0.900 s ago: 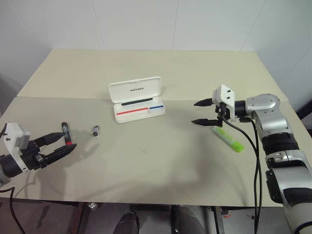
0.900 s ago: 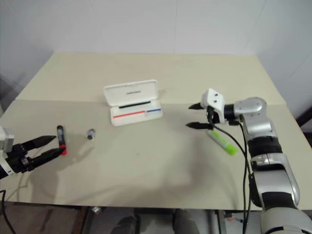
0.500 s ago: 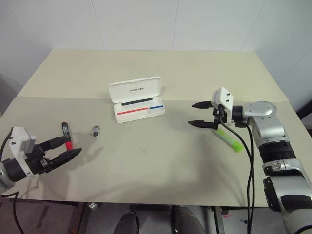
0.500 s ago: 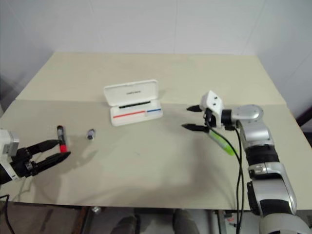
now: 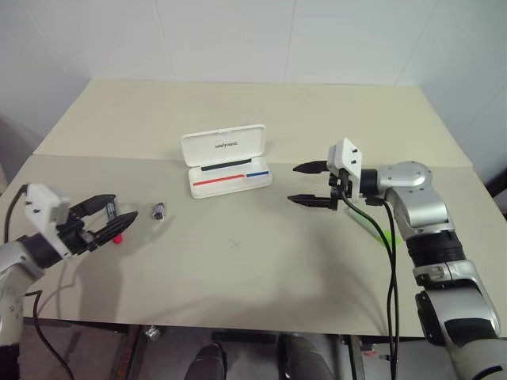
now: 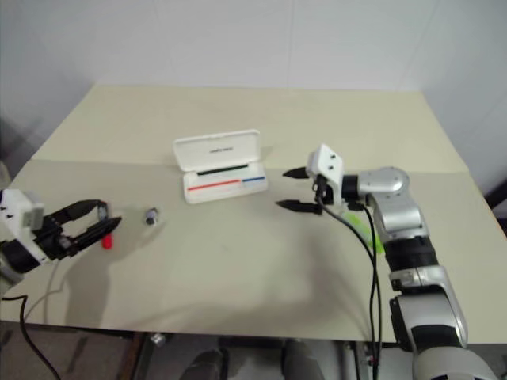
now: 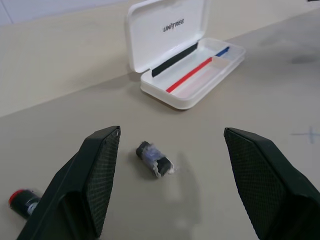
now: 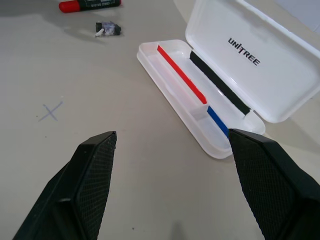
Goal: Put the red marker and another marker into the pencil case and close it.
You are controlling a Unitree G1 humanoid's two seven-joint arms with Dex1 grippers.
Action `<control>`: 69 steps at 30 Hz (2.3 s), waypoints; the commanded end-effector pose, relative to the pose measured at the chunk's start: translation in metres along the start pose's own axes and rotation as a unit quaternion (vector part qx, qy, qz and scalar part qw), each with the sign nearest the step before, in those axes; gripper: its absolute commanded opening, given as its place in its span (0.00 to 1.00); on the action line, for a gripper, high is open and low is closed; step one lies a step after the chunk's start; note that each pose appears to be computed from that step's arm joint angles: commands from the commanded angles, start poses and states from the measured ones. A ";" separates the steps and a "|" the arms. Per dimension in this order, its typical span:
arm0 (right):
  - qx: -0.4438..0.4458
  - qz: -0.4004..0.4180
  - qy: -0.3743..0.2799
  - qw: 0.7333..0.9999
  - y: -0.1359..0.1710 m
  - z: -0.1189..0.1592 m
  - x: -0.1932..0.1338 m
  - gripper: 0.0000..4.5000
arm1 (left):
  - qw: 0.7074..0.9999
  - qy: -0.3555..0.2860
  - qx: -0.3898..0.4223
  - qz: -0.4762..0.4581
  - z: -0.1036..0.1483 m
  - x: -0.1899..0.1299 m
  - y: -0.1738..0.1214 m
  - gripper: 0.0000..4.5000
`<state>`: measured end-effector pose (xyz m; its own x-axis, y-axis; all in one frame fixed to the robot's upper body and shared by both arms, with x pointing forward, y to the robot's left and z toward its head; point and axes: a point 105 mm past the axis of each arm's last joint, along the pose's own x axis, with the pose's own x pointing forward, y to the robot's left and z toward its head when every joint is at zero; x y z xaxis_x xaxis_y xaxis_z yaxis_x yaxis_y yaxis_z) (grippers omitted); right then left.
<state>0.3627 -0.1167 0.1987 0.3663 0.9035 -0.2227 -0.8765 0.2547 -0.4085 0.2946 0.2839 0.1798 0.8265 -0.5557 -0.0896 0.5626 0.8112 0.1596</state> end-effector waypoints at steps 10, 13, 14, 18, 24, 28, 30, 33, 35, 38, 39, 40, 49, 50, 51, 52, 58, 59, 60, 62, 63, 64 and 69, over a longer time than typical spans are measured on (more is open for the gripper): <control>0.014 -0.038 -0.023 0.999 0.028 -0.001 -0.030 1.00 | 0.992 0.011 0.011 -0.126 0.018 0.074 0.012 0.78; 0.019 -0.058 -0.019 0.998 0.029 -0.002 -0.032 1.00 | 0.986 0.024 0.000 -0.164 0.017 0.086 0.007 0.78; 0.021 -0.064 -0.019 0.998 0.030 -0.003 -0.034 1.00 | 0.984 0.029 -0.002 -0.176 0.016 0.089 0.004 0.78; 0.033 -0.087 -0.011 0.996 0.036 -0.007 -0.039 1.00 | 0.978 0.049 -0.003 -0.201 0.012 0.105 0.001 0.78; 0.042 -0.105 -0.003 0.994 0.042 -0.010 -0.044 1.00 | 0.968 0.080 0.017 -0.238 0.008 0.121 -0.007 0.78; 0.046 -0.121 0.003 0.992 0.045 -0.011 -0.050 1.00 | 0.959 0.111 0.071 -0.252 0.008 0.136 -0.013 0.78; 0.047 -0.125 0.005 0.991 0.046 -0.011 -0.051 1.00 | 0.956 0.120 0.090 -0.253 0.008 0.139 -0.013 0.78; 0.049 -0.133 0.008 0.990 0.048 -0.012 -0.055 1.00 | 0.952 0.132 0.116 -0.251 0.007 0.145 -0.015 0.78; 0.049 -0.139 0.009 0.989 0.048 -0.012 -0.056 1.00 | 0.949 0.140 0.125 -0.253 0.005 0.149 -0.017 0.78; 0.049 -0.145 0.010 0.988 0.049 -0.011 -0.057 1.00 | 0.948 0.145 0.136 -0.249 0.004 0.155 -0.019 0.78; 0.049 -0.147 0.010 0.988 0.049 -0.011 -0.058 1.00 | 0.948 0.144 0.140 -0.247 0.005 0.157 -0.020 0.78; 0.049 -0.148 0.011 0.988 0.049 -0.011 -0.058 1.00 | 0.948 0.143 0.142 -0.247 0.005 0.158 -0.021 0.78; 0.044 -0.159 0.017 0.986 0.047 -0.010 -0.061 1.00 | 0.954 0.156 0.147 -0.211 0.004 0.173 -0.022 1.00; 0.044 -0.159 0.017 0.986 0.047 -0.010 -0.061 1.00 | 0.954 0.158 0.149 -0.207 0.003 0.174 -0.021 1.00; 0.044 -0.159 0.017 0.986 0.047 -0.010 -0.061 1.00 | 0.954 0.159 0.152 -0.205 0.003 0.174 -0.021 1.00; 0.044 -0.159 0.018 0.986 0.047 -0.010 -0.062 1.00 | 0.953 0.167 0.162 -0.196 0.001 0.175 -0.020 1.00; 0.043 -0.159 0.020 0.986 0.046 -0.010 -0.062 1.00 | 0.946 0.203 0.160 -0.196 -0.011 0.176 -0.021 1.00; 0.043 -0.159 0.020 0.986 0.046 -0.010 -0.062 1.00 | 0.945 0.206 0.161 -0.197 -0.012 0.176 -0.022 1.00; 0.043 -0.159 0.020 0.986 0.046 -0.010 -0.062 1.00 | 0.944 0.208 0.163 -0.197 -0.013 0.176 -0.022 1.00; 0.043 -0.159 0.021 0.986 0.045 -0.011 -0.063 1.00 | 0.942 0.217 0.166 -0.197 -0.016 0.175 -0.022 1.00; 0.043 -0.159 0.021 0.986 0.045 -0.010 -0.063 1.00 | 0.941 0.220 0.168 -0.195 -0.017 0.175 -0.021 1.00; 0.042 -0.159 0.021 0.986 0.045 -0.010 -0.063 1.00 | 0.940 0.225 0.166 -0.196 -0.018 0.174 -0.021 1.00; 0.042 -0.159 0.022 0.986 0.045 -0.010 -0.063 1.00 | 0.939 0.233 0.164 -0.191 -0.020 0.174 -0.020 0.81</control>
<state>0.3062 -0.1651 0.1689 0.6362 0.7517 -0.1738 -0.7547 0.5594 -0.3428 0.4269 0.1677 0.1437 0.5137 -0.6263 -0.5864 0.8569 0.4080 0.3149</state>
